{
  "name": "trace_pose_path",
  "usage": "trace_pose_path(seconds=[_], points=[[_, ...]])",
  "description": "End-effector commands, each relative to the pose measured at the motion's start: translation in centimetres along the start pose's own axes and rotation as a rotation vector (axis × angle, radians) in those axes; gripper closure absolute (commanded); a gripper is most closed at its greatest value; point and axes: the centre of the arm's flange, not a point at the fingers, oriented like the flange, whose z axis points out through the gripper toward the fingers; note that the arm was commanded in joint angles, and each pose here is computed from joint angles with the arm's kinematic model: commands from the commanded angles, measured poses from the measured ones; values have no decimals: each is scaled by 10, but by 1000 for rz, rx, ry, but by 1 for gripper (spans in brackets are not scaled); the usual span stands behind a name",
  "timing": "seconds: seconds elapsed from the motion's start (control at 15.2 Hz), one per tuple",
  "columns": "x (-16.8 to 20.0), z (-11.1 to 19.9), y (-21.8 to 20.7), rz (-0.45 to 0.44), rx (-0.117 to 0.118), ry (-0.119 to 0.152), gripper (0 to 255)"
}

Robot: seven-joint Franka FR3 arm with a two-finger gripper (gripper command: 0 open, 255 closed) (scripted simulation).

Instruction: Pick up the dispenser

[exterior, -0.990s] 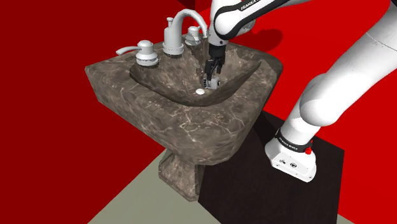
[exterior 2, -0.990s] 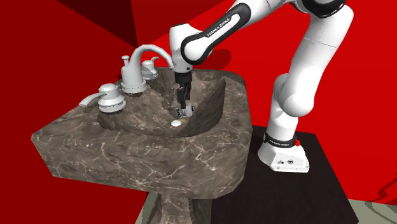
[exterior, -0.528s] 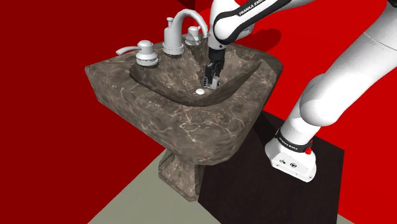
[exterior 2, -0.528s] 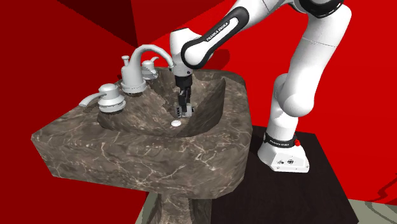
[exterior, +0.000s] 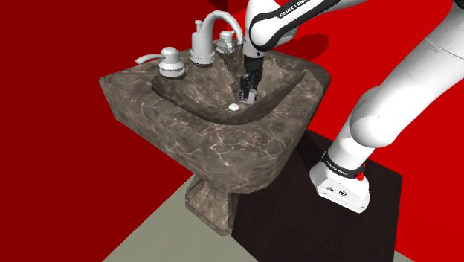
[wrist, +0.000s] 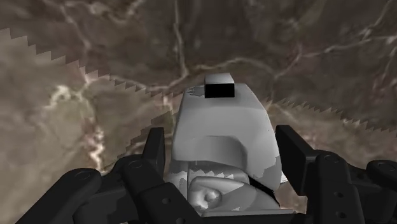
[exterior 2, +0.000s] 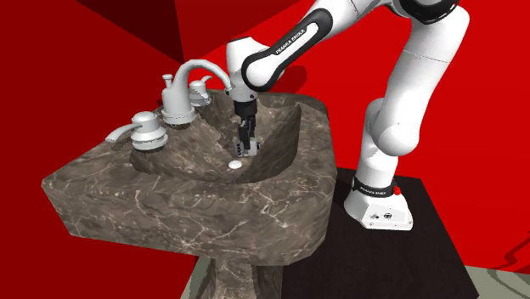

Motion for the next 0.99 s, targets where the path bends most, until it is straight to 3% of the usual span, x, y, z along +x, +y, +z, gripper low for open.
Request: trace_pose_path(seconds=[0.0, 0.92], points=[[1, -12, -3, -9, -2, 5, 255], [-3, -76, -3, -9, -2, 5, 255]])
